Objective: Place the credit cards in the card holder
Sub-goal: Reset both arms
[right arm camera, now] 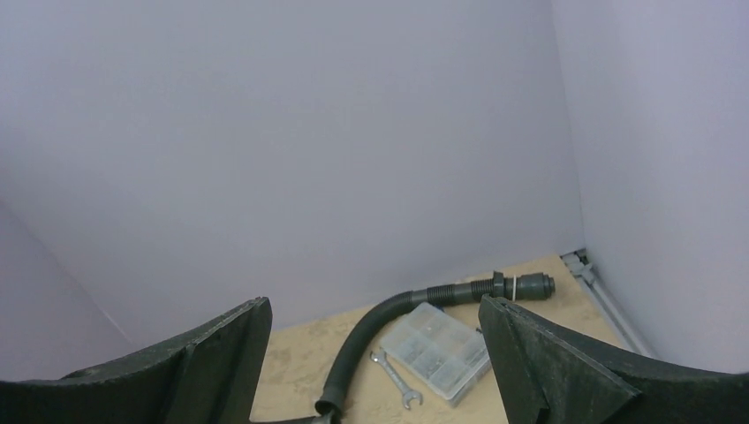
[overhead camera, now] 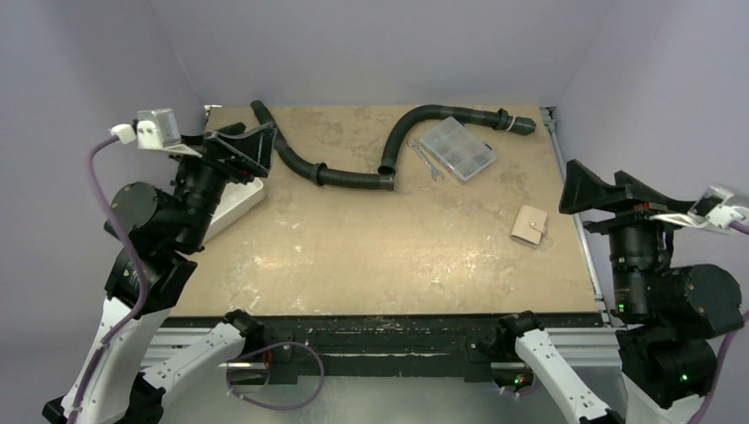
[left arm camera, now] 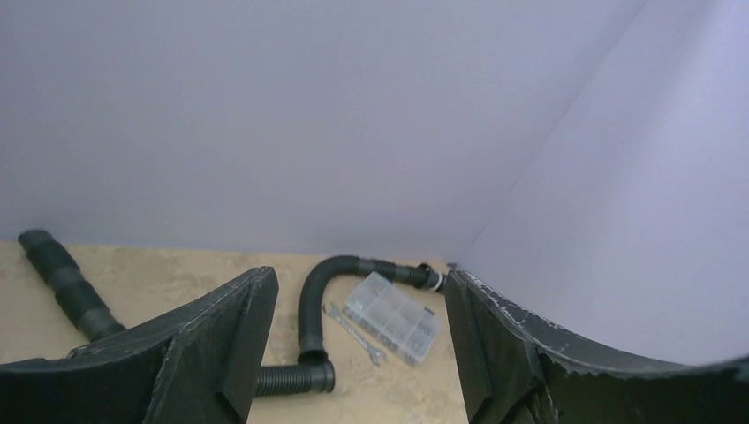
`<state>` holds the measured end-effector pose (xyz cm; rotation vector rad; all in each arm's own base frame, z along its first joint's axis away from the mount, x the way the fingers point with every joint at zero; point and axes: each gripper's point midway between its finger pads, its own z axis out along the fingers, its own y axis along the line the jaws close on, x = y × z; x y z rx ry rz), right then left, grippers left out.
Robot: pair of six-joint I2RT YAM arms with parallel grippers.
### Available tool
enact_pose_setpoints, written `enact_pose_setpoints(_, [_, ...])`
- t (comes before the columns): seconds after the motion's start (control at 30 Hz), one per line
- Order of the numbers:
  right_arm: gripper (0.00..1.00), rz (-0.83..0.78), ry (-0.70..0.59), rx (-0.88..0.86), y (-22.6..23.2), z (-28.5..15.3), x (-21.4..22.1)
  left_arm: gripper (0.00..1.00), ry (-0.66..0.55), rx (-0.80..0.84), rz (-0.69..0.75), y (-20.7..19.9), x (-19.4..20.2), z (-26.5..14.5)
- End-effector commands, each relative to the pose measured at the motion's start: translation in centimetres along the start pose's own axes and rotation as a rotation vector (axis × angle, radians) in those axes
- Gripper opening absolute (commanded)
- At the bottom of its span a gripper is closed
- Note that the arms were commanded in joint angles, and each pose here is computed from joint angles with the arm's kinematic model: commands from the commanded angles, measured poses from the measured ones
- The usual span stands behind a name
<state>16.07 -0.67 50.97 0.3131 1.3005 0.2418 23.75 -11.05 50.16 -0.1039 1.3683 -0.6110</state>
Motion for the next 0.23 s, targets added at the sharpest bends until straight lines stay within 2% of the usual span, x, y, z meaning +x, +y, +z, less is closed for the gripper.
enact_pose_setpoints(0.0, [0.99,-0.054,-0.075,0.02,-1.1,-1.8,-2.1,0.75,-0.168,0.019,0.003,-0.8,-5.1,-1.0])
enact_pose_setpoints(0.2, [0.99,-0.025,-0.111,0.043,-2.0,-3.0,-2.1,0.75,-0.185,-0.014,-0.008,-0.3,-5.8,-1.2])
